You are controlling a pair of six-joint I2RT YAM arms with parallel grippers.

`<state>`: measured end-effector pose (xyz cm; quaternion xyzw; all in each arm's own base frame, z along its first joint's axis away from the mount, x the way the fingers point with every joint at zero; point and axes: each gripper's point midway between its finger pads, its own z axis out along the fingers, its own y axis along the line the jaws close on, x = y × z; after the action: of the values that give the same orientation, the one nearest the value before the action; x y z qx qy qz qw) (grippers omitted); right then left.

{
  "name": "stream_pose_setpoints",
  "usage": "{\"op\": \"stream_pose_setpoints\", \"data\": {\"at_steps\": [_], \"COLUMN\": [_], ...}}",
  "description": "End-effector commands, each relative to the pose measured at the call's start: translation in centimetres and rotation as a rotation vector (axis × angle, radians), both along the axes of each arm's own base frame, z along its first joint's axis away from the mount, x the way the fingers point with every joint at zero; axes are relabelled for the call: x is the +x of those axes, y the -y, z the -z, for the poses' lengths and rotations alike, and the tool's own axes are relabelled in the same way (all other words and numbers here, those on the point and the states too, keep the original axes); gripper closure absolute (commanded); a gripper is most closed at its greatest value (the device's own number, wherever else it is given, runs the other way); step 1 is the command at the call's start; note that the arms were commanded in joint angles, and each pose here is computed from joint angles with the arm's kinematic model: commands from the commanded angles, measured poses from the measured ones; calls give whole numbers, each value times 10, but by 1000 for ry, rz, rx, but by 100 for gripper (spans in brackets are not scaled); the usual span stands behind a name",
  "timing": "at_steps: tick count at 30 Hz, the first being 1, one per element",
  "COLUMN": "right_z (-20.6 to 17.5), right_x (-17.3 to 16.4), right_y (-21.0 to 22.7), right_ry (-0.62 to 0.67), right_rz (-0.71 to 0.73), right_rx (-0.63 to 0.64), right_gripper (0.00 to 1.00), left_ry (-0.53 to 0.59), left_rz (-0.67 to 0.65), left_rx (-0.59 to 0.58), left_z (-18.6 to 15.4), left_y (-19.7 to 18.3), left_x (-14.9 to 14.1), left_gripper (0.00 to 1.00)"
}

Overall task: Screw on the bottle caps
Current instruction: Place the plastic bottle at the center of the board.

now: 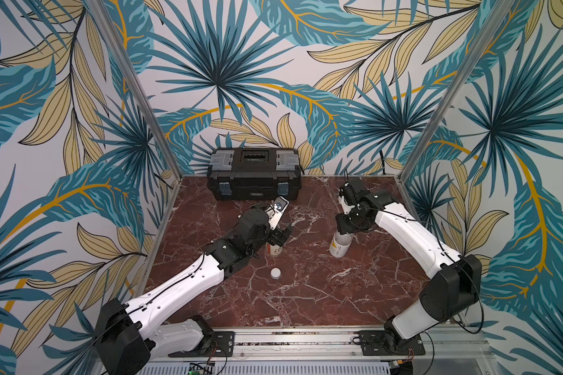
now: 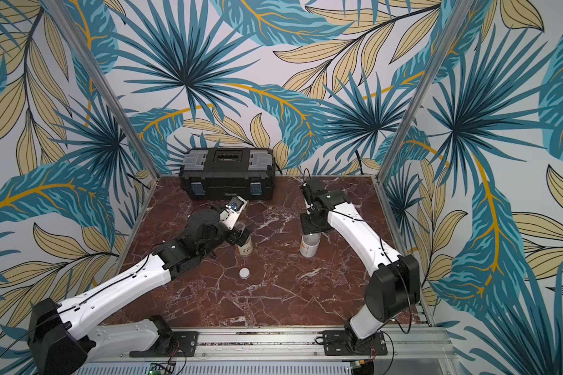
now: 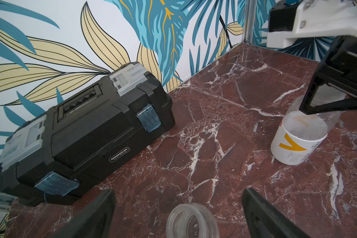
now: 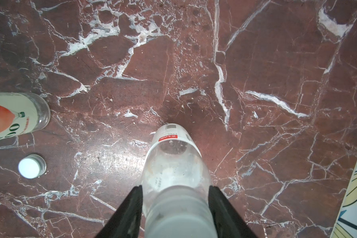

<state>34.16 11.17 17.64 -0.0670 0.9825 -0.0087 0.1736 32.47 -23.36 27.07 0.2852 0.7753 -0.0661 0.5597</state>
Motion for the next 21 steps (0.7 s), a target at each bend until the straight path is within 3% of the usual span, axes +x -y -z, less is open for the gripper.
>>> {"op": "stream_pose_setpoints", "data": {"at_steps": [1, 21], "right_z": [7, -22], "right_x": [-16, -8], "right_y": [7, -8], "right_ry": [-57, 11], "right_rz": [19, -12], "right_rx": [-14, 79], "right_gripper": [41, 30], "left_ry": [29, 22], "left_rz": [-17, -16], "left_rx": [-36, -29], "left_z": [-22, -20], "left_y": [0, 0], "left_x": [5, 5], "left_gripper": [0, 0]}}
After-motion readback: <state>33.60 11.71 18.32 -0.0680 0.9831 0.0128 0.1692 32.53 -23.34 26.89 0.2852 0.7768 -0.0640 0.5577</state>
